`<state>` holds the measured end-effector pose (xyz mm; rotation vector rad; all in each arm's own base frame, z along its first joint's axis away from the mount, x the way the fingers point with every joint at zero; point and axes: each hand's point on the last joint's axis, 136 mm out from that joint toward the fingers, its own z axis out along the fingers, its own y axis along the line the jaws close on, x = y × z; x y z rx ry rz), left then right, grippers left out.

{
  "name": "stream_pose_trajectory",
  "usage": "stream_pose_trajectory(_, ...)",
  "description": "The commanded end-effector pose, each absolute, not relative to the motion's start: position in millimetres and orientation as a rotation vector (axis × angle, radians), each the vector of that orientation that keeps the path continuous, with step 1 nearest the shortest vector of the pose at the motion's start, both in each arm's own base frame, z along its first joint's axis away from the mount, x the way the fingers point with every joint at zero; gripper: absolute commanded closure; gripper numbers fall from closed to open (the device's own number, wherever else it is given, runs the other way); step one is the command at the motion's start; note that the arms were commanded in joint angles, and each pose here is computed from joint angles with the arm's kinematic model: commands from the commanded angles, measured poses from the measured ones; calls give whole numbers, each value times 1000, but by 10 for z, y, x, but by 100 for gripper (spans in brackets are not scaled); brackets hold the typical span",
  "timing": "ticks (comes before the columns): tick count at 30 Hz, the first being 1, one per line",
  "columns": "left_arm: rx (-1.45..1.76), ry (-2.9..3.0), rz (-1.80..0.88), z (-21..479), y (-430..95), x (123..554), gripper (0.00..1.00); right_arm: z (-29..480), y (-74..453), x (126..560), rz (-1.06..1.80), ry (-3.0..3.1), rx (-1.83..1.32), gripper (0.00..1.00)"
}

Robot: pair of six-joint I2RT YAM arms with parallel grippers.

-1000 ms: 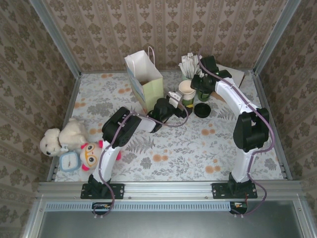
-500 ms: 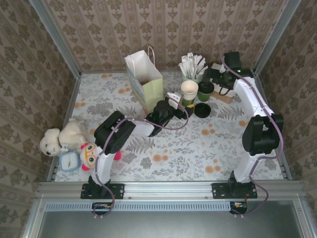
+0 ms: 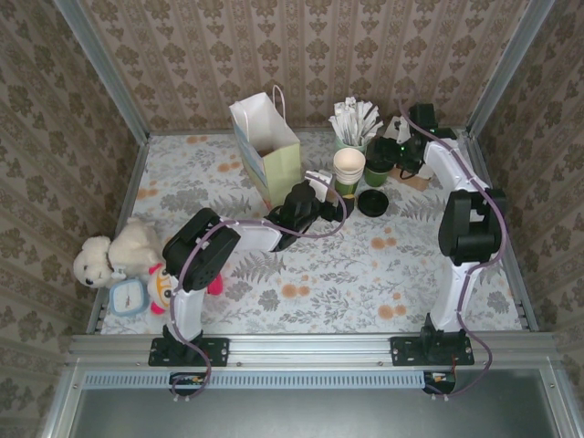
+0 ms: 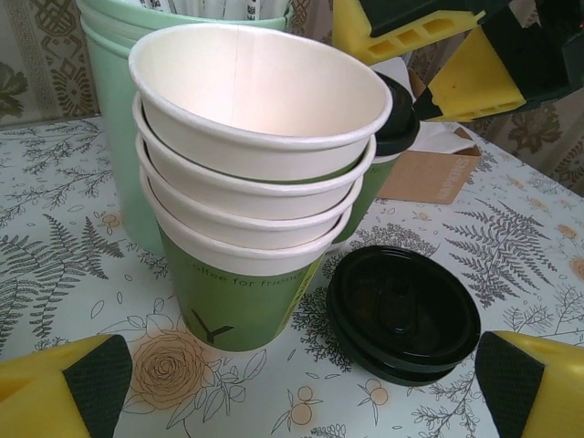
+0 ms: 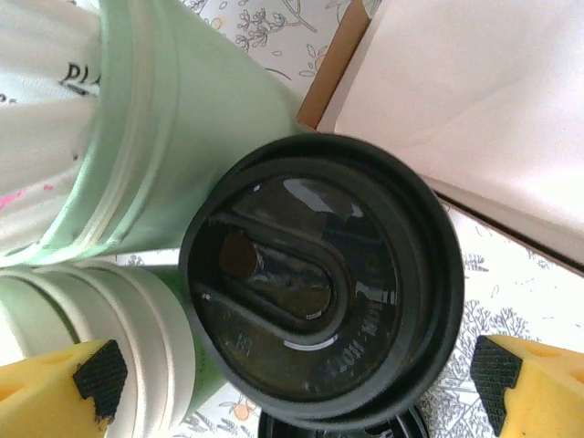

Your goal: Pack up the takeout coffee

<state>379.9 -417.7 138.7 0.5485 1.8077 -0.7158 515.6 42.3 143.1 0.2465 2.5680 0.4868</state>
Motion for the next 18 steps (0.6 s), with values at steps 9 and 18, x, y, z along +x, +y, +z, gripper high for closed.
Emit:
stream_pose_trajectory(9, 533, 1842, -682, 1370, -4130, 3819, 0, 1265, 475, 5340, 461, 2593, 226, 0)
stream_pose_trajectory(18, 547, 1823, -689, 1466, -4146, 3777, 0, 1224, 362, 5249, 357, 2631, 261, 24)
